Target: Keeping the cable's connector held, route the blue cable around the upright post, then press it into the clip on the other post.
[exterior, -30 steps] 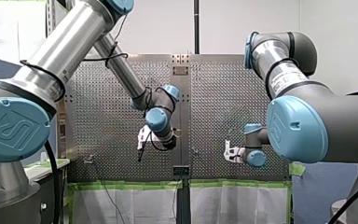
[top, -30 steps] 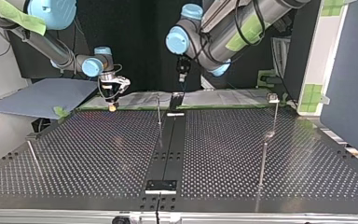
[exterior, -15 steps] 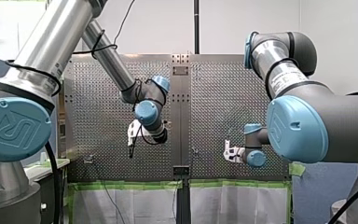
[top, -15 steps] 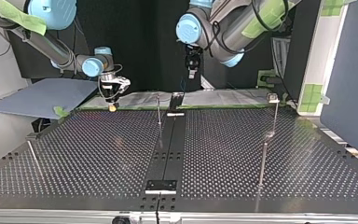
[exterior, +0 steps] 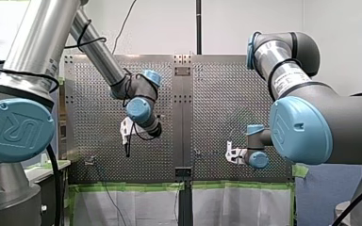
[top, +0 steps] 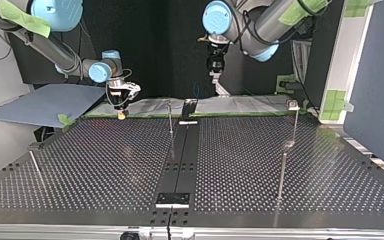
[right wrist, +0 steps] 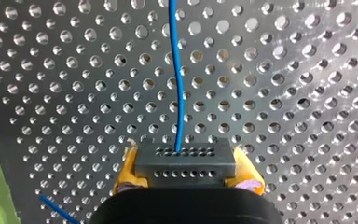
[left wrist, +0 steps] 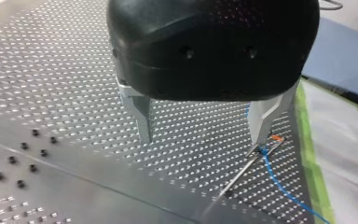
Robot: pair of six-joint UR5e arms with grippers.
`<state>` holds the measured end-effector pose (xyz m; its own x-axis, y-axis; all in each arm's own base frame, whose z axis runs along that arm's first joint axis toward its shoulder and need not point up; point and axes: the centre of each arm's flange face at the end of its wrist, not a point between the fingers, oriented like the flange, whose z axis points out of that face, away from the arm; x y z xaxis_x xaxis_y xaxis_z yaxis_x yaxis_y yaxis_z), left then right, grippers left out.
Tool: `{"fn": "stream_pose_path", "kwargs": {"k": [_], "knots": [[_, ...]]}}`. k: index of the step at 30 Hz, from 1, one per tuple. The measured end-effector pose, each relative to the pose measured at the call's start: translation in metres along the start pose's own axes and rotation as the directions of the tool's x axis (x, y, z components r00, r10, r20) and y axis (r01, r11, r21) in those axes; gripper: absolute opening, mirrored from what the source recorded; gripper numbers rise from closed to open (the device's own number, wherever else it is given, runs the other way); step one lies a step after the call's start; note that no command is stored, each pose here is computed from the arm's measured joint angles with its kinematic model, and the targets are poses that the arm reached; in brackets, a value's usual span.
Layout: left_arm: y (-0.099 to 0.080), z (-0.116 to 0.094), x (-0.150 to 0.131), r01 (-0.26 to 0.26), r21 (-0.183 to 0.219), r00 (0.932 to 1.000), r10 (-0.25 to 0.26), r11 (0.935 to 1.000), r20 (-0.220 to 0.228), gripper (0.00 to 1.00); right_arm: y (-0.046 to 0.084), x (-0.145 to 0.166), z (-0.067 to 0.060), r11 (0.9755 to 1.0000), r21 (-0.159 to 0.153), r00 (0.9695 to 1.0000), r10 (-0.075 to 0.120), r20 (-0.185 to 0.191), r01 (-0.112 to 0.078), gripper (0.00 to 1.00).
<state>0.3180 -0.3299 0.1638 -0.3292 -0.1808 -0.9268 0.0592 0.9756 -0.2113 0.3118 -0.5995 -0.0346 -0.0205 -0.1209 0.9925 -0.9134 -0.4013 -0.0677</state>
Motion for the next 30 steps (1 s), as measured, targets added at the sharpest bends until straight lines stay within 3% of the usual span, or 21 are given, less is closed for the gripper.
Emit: {"fn": "stream_pose_path", "kwargs": {"k": [8, 18, 30], "knots": [[0.012, -0.016, -0.009, 0.038, 0.008, 0.9974, -0.038, 0.9992, 0.060, 1.00, -0.003, 0.000, 0.000, 1.0000, 0.009, 1.0000, 0.002, 0.006, -0.002, 0.00], [0.025, -0.037, -0.018, 0.068, 0.028, 0.9892, -0.071, 0.9973, 0.129, 1.00, -0.005, -0.001, -0.001, 0.9998, 0.018, 0.9998, 0.004, 0.019, -0.004, 0.00], [0.026, -0.040, -0.018, 0.070, 0.031, 0.9879, -0.074, 0.9971, 0.136, 1.00, -0.005, -0.002, -0.002, 0.9998, 0.018, 0.9998, 0.002, 0.021, -0.003, 0.00]]}}
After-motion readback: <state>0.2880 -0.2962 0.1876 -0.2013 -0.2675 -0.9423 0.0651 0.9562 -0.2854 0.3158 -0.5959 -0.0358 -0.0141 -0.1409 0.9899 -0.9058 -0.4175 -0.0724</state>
